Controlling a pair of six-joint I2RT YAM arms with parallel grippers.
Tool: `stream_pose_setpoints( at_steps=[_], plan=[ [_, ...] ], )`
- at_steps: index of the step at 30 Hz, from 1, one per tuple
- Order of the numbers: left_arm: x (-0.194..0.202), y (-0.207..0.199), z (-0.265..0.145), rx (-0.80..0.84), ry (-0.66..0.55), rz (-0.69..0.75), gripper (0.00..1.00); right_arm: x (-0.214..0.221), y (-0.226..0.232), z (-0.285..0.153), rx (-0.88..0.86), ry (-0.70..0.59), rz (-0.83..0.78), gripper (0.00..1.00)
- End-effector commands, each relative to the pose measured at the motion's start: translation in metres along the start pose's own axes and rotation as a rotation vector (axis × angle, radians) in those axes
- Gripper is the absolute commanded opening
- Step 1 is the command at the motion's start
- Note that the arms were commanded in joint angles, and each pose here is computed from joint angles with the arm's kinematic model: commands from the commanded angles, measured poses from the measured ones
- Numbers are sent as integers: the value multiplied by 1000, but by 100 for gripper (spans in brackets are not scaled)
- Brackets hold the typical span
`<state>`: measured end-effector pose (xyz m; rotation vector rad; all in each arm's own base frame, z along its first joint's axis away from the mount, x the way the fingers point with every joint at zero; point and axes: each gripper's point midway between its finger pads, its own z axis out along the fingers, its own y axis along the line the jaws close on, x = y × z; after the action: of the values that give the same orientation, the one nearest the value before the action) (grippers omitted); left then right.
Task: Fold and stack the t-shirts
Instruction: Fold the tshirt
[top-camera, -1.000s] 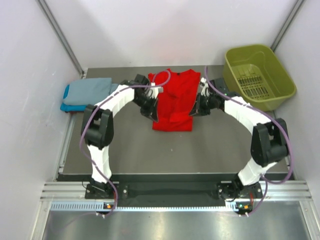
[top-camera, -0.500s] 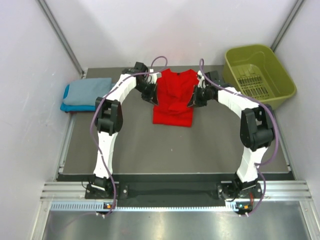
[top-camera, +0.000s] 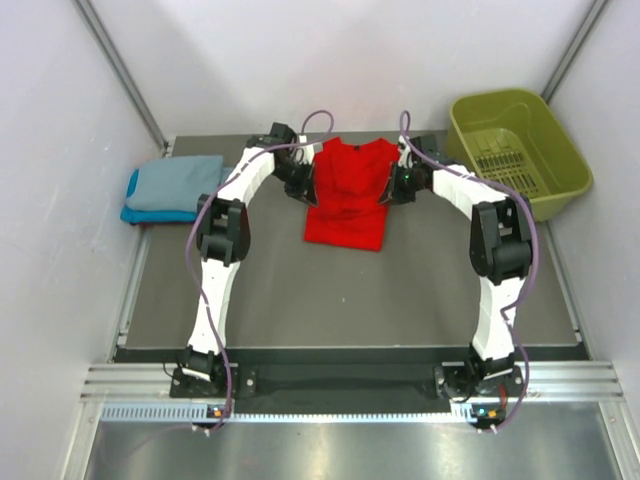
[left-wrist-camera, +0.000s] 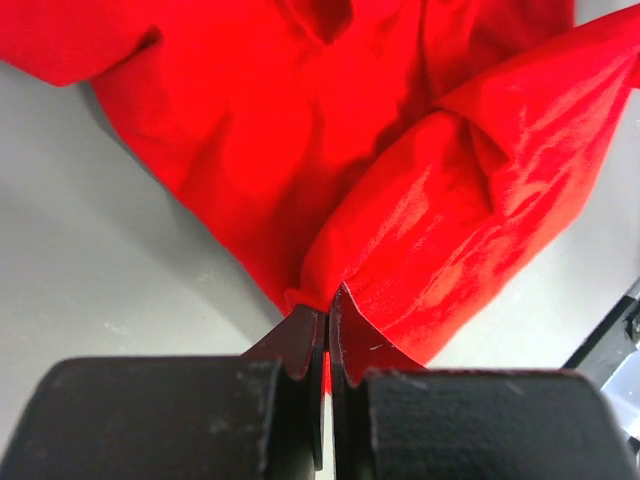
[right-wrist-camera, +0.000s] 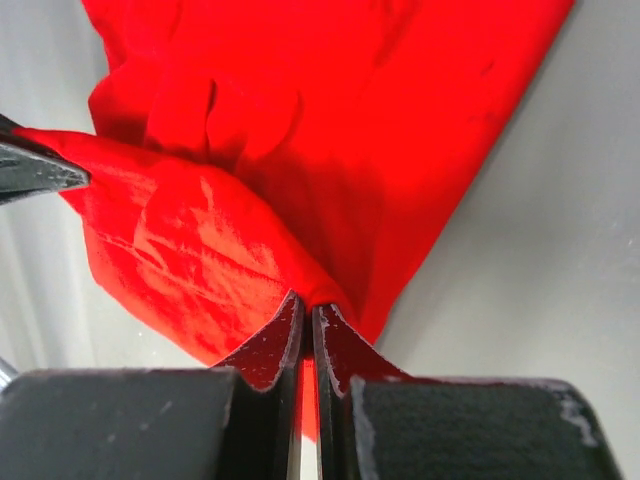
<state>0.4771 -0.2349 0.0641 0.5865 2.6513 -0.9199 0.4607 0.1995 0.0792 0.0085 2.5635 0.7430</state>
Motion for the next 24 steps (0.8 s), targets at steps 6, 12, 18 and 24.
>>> stream_pose_setpoints(
  at_steps=[6, 12, 18, 24],
  plan=[
    [-30, 13, 5, -52, -98, 39, 0, -31, -3, 12, -9, -82, -57, 0],
    [-51, 8, -11, -110, -157, 104, 25, -42, -2, 3, 13, -123, -98, 26],
    [-71, -12, -64, -194, -240, 167, 52, -59, 12, -35, 33, -199, -205, 67],
    [-40, -47, -94, -123, -226, 157, 52, -57, 44, -51, -31, -214, -279, 69]
  ],
)
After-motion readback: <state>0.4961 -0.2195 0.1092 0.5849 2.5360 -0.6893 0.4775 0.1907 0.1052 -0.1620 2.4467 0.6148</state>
